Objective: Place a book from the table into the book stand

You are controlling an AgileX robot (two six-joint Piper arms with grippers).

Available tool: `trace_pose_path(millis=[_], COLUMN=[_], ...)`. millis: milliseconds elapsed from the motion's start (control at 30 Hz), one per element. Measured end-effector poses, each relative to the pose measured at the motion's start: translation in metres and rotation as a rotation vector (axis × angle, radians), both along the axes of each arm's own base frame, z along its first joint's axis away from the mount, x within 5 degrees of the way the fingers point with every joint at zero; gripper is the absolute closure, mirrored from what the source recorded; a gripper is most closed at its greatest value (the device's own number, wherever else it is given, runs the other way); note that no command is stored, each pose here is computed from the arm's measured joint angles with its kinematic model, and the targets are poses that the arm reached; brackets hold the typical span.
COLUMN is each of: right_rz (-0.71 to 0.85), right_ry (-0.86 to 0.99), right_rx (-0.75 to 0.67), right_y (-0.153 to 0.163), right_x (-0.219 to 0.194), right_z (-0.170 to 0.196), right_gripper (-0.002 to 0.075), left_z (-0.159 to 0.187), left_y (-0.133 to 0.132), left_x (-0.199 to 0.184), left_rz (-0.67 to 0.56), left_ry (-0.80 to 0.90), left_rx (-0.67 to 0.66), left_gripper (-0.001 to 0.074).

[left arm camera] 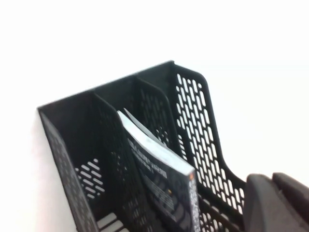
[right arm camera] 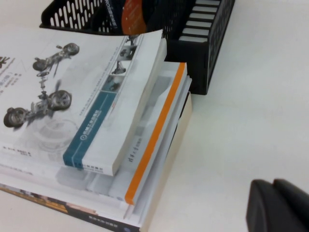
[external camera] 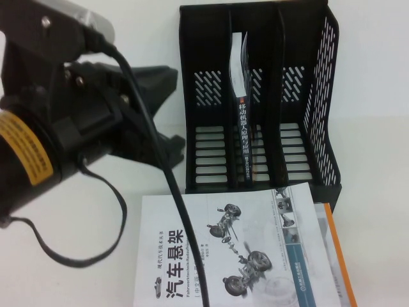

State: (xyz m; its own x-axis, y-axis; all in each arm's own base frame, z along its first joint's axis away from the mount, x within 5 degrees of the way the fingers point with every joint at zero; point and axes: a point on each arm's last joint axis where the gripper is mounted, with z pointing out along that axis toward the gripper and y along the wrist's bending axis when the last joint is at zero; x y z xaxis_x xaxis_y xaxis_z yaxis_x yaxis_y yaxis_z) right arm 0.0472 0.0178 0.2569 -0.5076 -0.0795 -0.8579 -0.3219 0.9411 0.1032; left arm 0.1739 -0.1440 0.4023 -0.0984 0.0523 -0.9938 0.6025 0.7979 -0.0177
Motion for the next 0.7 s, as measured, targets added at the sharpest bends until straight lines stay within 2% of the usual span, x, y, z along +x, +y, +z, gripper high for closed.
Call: trace_pose_path(millis=[200,300,500,700], right_rz=[0.001,0.001,0.001,0.001], right_ry=[0.004,0.005,0.004,0.004], right_rx=[0.003,0.002,0.003,0.003], right_y=[0.0,0.0,0.0,0.0], right_x=[0.0,0.0,-0.001,-0.001], right_z=[0.0,0.0,0.0,0.0], right_gripper=[0.0721,0.0721,0.0721,0.0721], left_z=[-0.008,-0.009,-0.008,-0.01], left_y=[-0.001,0.013,0.069,0.121], left_x=[0.003,0.006,0.009,-0.03], left_rz=[0.005,0.059,0.296,0.57], left_ry=[0.017,0.01,-0.02,0.06], left_rx=[0.015,0.008,-0.008,0.01], left_gripper=[0.0734,0.0734,0.0734,0.0734])
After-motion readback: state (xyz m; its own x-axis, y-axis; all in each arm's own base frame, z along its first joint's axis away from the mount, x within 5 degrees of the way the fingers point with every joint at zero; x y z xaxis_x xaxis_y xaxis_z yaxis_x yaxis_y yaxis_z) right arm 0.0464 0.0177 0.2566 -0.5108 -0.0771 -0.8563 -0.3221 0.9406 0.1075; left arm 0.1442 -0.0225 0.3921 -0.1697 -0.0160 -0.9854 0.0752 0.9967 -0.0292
